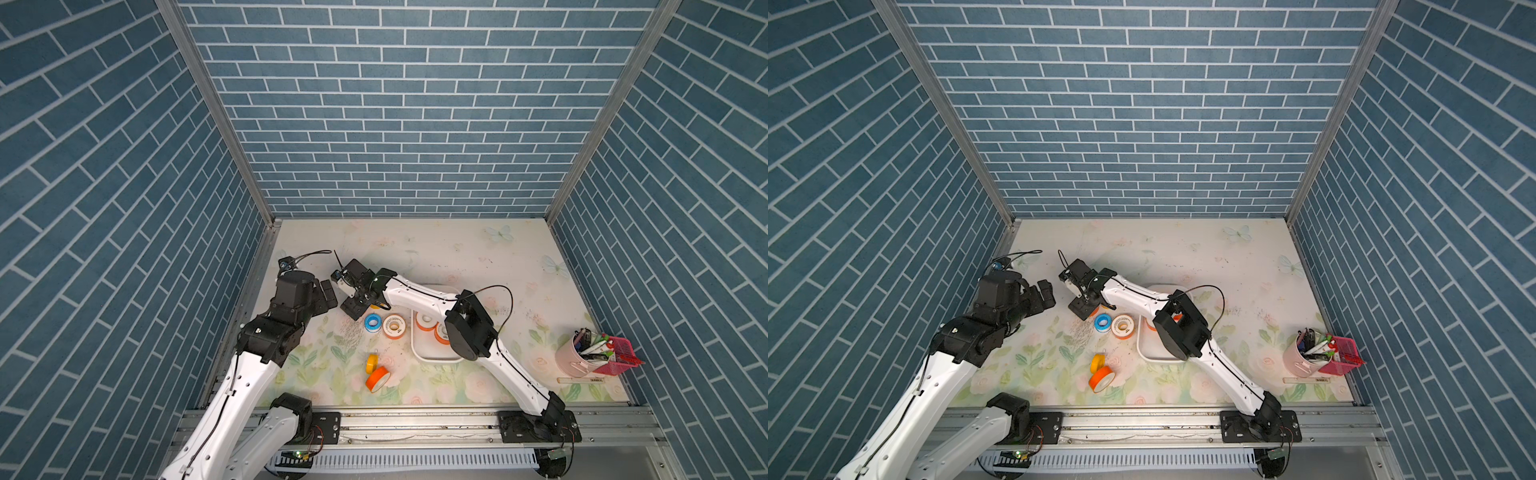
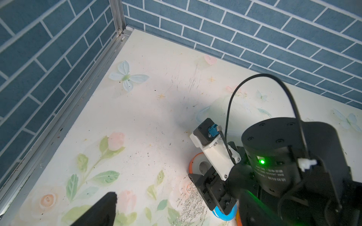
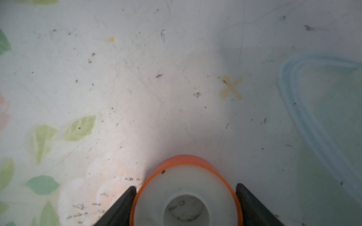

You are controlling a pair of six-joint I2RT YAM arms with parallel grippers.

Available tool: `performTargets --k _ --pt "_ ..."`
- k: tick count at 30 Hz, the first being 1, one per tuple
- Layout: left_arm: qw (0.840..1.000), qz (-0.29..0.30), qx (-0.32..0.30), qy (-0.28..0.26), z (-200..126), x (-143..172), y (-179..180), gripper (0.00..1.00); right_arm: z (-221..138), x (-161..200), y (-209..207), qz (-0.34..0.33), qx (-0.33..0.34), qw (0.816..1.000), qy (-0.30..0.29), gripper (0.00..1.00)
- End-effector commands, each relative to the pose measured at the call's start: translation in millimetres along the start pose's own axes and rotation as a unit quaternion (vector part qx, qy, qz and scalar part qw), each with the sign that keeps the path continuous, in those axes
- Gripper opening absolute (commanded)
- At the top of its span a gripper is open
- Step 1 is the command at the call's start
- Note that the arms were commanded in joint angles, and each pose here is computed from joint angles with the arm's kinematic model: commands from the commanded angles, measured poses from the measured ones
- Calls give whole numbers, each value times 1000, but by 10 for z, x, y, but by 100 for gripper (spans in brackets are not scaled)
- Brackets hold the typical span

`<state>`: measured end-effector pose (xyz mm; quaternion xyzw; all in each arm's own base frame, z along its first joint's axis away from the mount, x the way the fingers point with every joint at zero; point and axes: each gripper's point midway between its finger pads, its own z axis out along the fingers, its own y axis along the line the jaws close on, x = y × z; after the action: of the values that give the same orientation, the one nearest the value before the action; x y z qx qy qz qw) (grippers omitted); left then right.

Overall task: Put the sealing tape into the storage box
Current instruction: Pick up the sealing tape at the center of the board.

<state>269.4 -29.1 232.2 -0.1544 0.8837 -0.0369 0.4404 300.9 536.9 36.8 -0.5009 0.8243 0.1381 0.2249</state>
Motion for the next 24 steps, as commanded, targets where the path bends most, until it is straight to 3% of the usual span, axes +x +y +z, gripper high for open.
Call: performTargets --k 1,8,15,24 --pt "1000 -4 -14 -5 -1 4 71 100 70 134 15 -5 0 1000 23 74" --pt "1000 -4 -15 -3 9 12 72 100 -216 -138 51 -3 -7 1000 -15 64" --pt "1000 -4 -15 -3 8 13 70 100 -886 -478 59 9 -10 997 -81 61" --pt "1000 -2 -13 -1 14 16 60 100 -1806 -474 -66 36 9 990 -138 58"
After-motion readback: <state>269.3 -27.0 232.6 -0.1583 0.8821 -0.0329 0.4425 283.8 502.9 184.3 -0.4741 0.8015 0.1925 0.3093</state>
